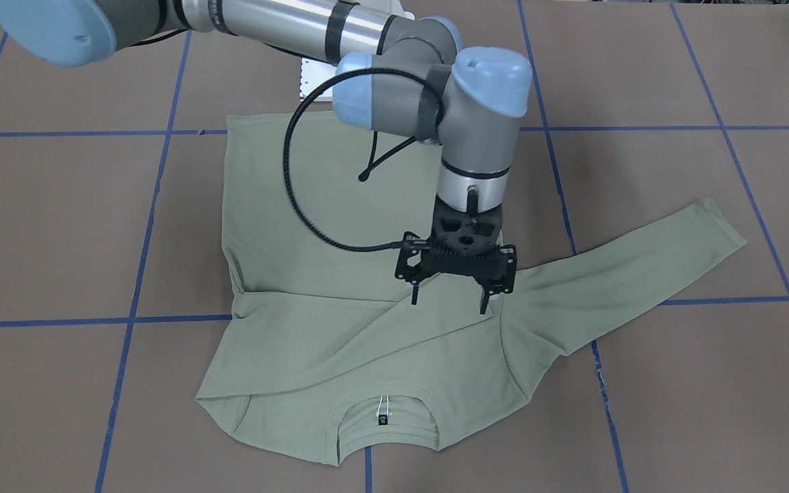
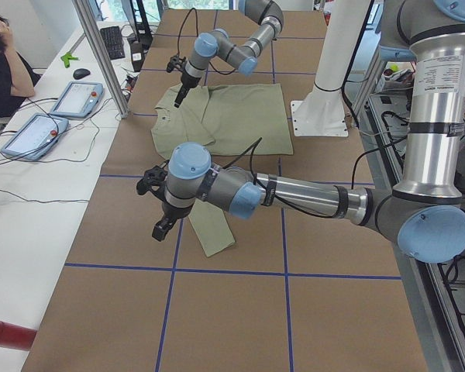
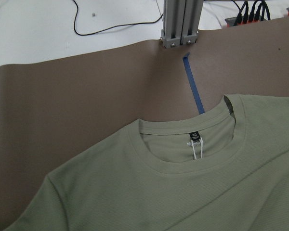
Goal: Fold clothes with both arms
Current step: 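Lay the sleeve across the chest near the collar and open the right gripper, then raise the right gripper away while the left gripper reaches the other sleeve cuff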
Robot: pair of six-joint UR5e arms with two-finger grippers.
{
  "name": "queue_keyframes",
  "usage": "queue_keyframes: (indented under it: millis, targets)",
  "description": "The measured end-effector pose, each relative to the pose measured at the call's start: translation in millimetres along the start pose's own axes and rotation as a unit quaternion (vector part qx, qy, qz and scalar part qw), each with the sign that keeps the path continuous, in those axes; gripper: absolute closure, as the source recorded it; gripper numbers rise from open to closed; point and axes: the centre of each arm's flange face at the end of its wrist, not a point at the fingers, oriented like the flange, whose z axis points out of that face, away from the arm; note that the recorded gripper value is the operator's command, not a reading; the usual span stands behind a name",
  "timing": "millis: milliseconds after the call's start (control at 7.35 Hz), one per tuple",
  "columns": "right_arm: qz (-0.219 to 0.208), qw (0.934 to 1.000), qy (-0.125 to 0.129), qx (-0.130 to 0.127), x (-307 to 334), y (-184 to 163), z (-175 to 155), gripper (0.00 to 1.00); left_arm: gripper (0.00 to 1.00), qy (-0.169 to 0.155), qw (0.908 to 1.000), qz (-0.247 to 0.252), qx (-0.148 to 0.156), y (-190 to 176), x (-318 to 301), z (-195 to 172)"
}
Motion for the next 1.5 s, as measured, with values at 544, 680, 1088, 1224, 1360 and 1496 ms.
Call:
queue_keyframes:
  millis: [544, 680, 1088, 1224, 1360, 1496]
  targets:
    - [-0.098, 0.9909, -0.014, -0.092, 231, -102, 10, 0.00, 0.00, 0.043, 0.9984, -0.035, 0.010, 23, 11, 52]
    - [-0.124, 0.9873, -0.016, -0.097, 294, -114, 11, 0.00, 0.00, 0.061, 0.9950, -0.080, -0.001, 37, 27, 71]
    - [-0.170, 0.9787, -0.021, -0.113, 436, -132, 21, 0.00, 0.01, 0.081, 0.9844, -0.156, -0.005, 96, 87, 117]
    - [-0.172, 0.9779, -0.036, -0.114, 467, -129, 25, 0.00, 0.07, 0.084, 0.9811, -0.174, -0.013, 112, 106, 132]
    - [-0.172, 0.9774, -0.048, -0.113, 483, -127, 27, 0.00, 0.19, 0.081, 0.9788, -0.187, -0.022, 125, 118, 144]
    - [-0.172, 0.9773, -0.053, -0.113, 490, -126, 28, 0.00, 0.22, 0.077, 0.9765, -0.199, -0.029, 134, 122, 151]
